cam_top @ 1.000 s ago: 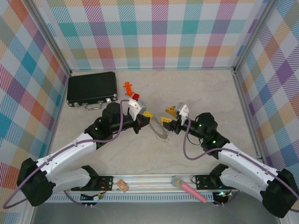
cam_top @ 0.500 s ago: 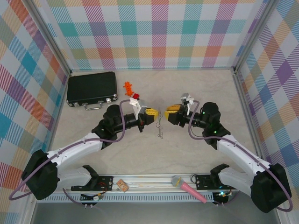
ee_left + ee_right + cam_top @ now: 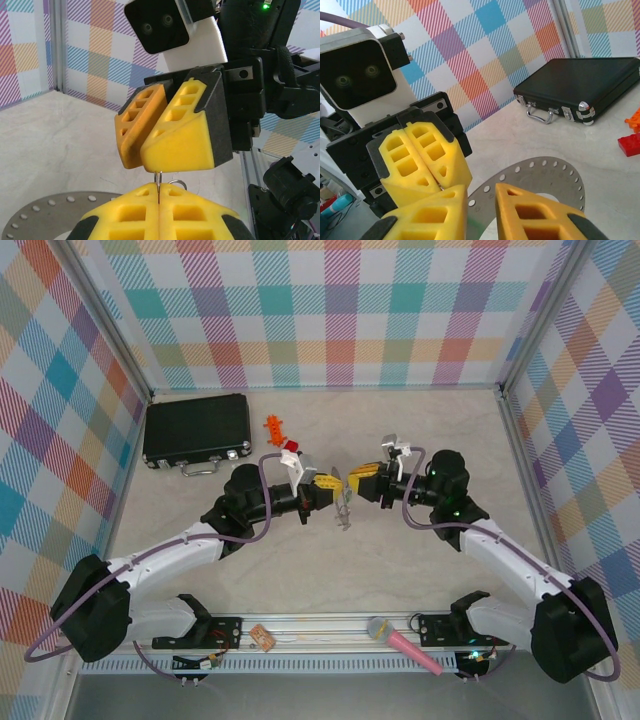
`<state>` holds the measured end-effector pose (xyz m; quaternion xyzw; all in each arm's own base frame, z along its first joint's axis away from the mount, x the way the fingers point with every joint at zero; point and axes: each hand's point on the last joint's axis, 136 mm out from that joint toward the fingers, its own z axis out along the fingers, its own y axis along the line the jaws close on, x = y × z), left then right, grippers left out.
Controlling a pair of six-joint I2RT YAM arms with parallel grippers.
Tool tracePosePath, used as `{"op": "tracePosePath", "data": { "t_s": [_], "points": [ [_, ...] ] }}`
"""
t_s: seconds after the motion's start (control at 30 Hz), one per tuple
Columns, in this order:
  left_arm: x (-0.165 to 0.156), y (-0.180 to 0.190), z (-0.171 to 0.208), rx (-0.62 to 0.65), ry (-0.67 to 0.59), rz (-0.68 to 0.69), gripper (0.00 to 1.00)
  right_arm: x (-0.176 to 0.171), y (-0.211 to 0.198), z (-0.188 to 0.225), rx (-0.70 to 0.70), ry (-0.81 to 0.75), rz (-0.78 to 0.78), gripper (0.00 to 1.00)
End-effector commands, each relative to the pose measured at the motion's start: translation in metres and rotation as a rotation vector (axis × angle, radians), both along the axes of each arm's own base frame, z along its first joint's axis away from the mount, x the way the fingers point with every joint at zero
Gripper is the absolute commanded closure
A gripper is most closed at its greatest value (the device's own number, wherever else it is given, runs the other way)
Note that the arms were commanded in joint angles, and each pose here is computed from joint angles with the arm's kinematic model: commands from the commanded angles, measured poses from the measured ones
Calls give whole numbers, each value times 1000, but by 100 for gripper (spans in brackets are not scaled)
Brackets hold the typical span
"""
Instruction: Put the keys on the keyring
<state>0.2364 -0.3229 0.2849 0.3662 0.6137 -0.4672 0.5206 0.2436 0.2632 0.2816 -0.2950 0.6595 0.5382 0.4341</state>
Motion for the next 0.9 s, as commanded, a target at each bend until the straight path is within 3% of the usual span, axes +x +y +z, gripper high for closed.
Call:
{"op": "tracePosePath", "data": {
  "t_s": [0.0, 0.47, 0.87],
  "points": [
    [-4, 1, 21, -57, -55, -23, 100, -3, 3, 14, 24, -34, 44, 80],
    [1, 3, 22, -59, -57, 14, 100, -9, 6, 2, 16, 2, 86, 68],
    [2, 3, 21, -53, -55, 17, 100, -6, -4, 15, 45, -50, -7, 68]
  ]
}}
